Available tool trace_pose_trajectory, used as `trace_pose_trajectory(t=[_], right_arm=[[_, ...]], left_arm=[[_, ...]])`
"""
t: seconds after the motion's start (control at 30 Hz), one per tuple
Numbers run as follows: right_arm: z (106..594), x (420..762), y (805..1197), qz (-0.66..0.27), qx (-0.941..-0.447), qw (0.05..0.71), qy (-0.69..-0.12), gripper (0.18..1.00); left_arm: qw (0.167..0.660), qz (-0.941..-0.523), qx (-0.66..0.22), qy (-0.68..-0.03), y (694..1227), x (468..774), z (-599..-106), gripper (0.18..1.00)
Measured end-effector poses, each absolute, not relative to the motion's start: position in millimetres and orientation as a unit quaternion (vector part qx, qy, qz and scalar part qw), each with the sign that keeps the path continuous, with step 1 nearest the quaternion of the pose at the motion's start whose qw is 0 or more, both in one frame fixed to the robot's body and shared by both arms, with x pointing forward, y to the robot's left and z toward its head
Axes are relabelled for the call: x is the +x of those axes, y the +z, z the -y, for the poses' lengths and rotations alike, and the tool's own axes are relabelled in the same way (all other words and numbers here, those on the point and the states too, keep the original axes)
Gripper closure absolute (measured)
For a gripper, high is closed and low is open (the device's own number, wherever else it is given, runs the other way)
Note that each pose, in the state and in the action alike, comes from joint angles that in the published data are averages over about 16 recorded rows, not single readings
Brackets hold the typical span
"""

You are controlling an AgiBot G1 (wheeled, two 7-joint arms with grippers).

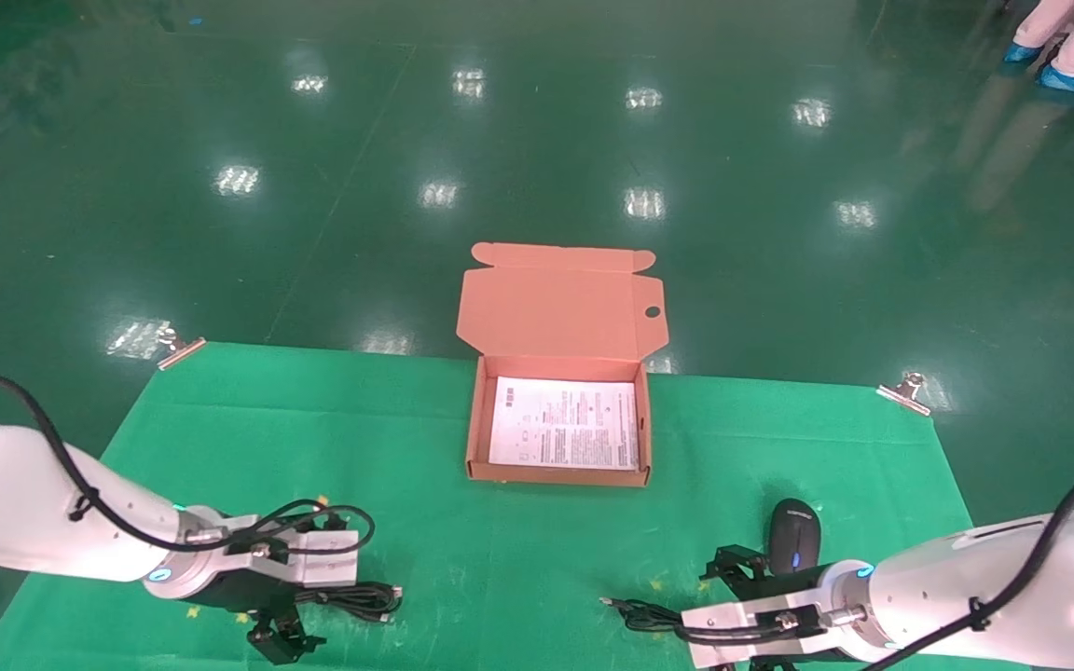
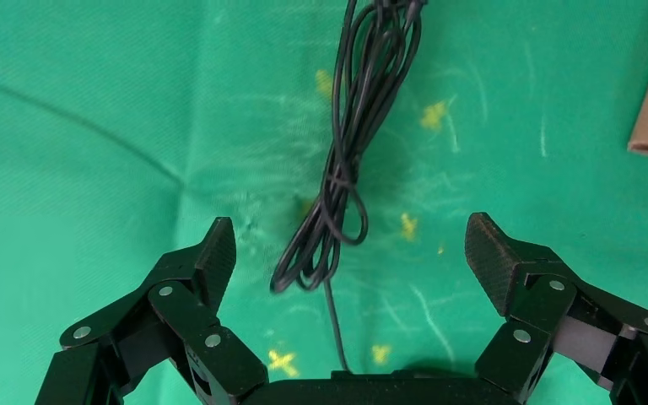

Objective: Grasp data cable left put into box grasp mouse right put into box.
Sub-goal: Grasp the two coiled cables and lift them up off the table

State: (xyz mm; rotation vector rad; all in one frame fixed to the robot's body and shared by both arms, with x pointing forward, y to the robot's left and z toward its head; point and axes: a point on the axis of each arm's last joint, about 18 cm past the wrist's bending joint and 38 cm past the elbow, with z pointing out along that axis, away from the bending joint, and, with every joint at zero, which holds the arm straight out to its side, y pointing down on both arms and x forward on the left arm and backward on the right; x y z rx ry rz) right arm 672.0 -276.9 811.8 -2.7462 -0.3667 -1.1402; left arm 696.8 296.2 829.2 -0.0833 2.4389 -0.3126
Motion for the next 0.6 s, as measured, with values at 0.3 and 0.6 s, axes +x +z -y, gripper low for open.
trace_pose_trajectory(t=[0.3,0.6], right_arm=[[272.4,680.7,806.5,0.116,-0.912,0.077,-0.386,0.183],[272.0,681.7,805.7,0.115,-0.912,0.078,-0.387,0.224]], left_arm=[[0.334,-0.932,-0.056,-0.132,826.0,702.8,-304.7,0.189],[0.335,-0.931,-0.059,-0.134,825.9,703.6,-306.4,0.243]])
